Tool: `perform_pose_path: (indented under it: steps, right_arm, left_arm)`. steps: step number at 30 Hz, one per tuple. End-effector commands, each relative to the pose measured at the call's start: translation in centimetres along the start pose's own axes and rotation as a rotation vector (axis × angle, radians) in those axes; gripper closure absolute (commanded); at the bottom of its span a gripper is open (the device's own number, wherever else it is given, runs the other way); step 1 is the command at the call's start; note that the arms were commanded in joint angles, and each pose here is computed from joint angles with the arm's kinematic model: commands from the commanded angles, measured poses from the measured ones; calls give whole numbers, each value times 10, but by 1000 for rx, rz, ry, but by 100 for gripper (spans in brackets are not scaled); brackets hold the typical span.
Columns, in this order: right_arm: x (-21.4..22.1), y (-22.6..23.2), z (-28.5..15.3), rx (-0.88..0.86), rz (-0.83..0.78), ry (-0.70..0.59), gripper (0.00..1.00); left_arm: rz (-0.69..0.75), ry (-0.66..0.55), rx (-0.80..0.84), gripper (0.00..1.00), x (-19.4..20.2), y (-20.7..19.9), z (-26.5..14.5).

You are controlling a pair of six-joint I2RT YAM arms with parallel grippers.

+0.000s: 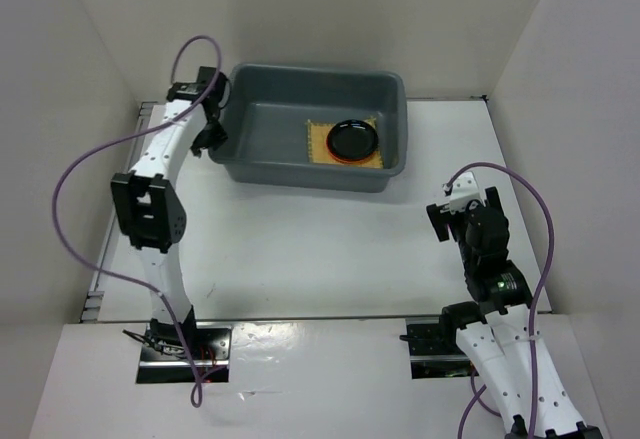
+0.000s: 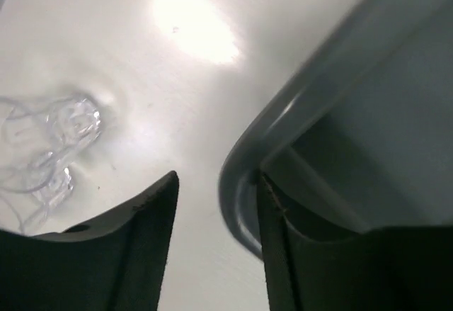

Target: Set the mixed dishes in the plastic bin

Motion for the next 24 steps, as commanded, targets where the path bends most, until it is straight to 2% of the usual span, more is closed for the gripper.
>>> perform_pose_path:
  steps: [1,2,4,6,8,12,15,17,18,19,21,23,24]
  right_arm:
    - [-7,-3,1,19,17,-42,2]
    - [-7,-1,3,14,14,-33,2]
    - [-7,-1,3,5,5,-39,2]
    - [-7,-1,3,5,5,-39,2]
    - [-8,1,3,-3,5,-44,2]
    - [-5,3,4,-12,0,-29,2]
    - [-5,4,5,-17,-3,-22,2]
    - [-5,4,5,-17,-3,-22,2]
    - [-5,4,5,-17,-3,-22,2]
    - [-5,4,5,-17,-3,-22,2]
    - [-5,4,5,-17,-3,-22,2]
    - [-5,4,5,-17,-3,-22,2]
    - [-4,3,5,-10,-3,-17,2]
  left_arm:
    - [-221,-84,-149,44,-24,74,9]
    - [-215,-29,-182,42,-5,91,24]
    - [-281,-26,-170,33,-8,111,28]
    - [-254,14,-195,25,3,125,37]
    - [-252,26,-196,12,4,129,41]
    - [-260,60,-114,4,6,120,46]
    - [-257,121,-50,5,12,112,54]
    - [-255,135,-48,13,15,110,56]
    - [-251,126,-35,15,13,106,53]
    - [-236,121,-17,25,14,98,49]
    - [-237,54,40,33,-8,87,31]
    - [-199,15,95,35,-17,74,15]
    - [-197,-10,118,32,-26,72,6]
Point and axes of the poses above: each gripper's point midway between its finger pads, its own z axis out along the fingers, its own y axis along the line the jaws close on, x = y × z, the point moved 4 cm from there along -z, back along the fingers, and after that the axes turned 11 degrees about -z, right-handed, at the moved point
